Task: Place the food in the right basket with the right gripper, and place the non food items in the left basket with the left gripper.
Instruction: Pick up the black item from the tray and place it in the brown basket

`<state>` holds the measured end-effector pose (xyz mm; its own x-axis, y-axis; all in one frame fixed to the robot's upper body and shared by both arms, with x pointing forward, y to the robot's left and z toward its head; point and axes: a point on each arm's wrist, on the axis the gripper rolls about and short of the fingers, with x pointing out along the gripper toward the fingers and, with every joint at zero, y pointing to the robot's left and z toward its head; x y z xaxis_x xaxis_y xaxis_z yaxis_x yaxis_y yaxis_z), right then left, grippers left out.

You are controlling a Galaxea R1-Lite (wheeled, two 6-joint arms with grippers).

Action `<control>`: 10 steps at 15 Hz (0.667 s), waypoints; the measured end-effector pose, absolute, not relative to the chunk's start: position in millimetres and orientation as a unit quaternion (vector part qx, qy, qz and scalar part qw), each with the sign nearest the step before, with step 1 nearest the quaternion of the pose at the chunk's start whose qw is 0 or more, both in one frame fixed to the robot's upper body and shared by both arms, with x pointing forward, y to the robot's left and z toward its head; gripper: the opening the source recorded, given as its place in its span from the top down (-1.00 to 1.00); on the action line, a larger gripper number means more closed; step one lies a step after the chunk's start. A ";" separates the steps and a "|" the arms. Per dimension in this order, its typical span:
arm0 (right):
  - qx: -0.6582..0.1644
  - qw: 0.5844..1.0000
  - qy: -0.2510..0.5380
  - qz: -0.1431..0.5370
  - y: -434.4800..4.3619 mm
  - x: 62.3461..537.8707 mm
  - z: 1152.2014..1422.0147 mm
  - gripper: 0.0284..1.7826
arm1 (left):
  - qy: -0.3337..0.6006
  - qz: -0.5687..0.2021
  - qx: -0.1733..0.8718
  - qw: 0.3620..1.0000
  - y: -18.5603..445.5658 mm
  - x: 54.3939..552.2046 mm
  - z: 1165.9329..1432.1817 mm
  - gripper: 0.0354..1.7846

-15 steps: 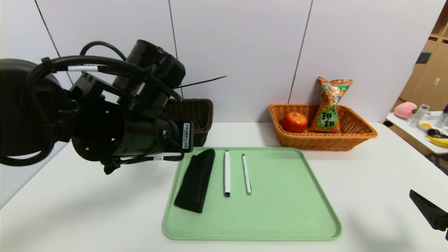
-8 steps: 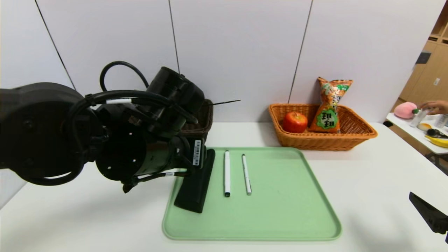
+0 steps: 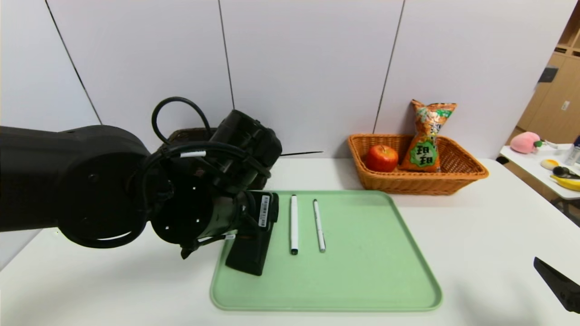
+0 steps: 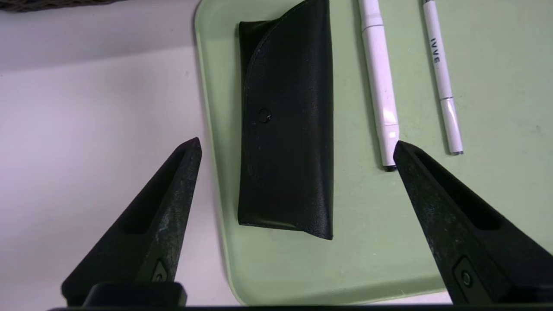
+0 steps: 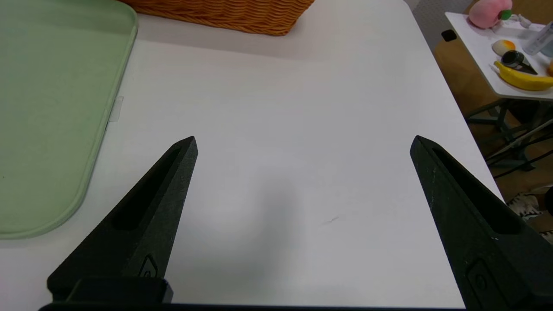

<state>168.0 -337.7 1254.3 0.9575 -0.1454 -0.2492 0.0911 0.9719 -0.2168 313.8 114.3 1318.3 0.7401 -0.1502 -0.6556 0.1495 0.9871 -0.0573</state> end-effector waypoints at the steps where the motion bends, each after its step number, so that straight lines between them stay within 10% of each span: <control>1: -0.102 0.984 0.133 -0.060 -337.9 165.7 1254.0 -0.90 | 0.351 -0.081 -0.003 0.933 111.5 316.1 1313.4 -0.79; 10: -0.102 0.985 0.126 -0.059 -338.4 146.1 1252.2 -0.90 | 0.376 -0.063 0.005 0.924 90.3 337.0 1256.0 -0.87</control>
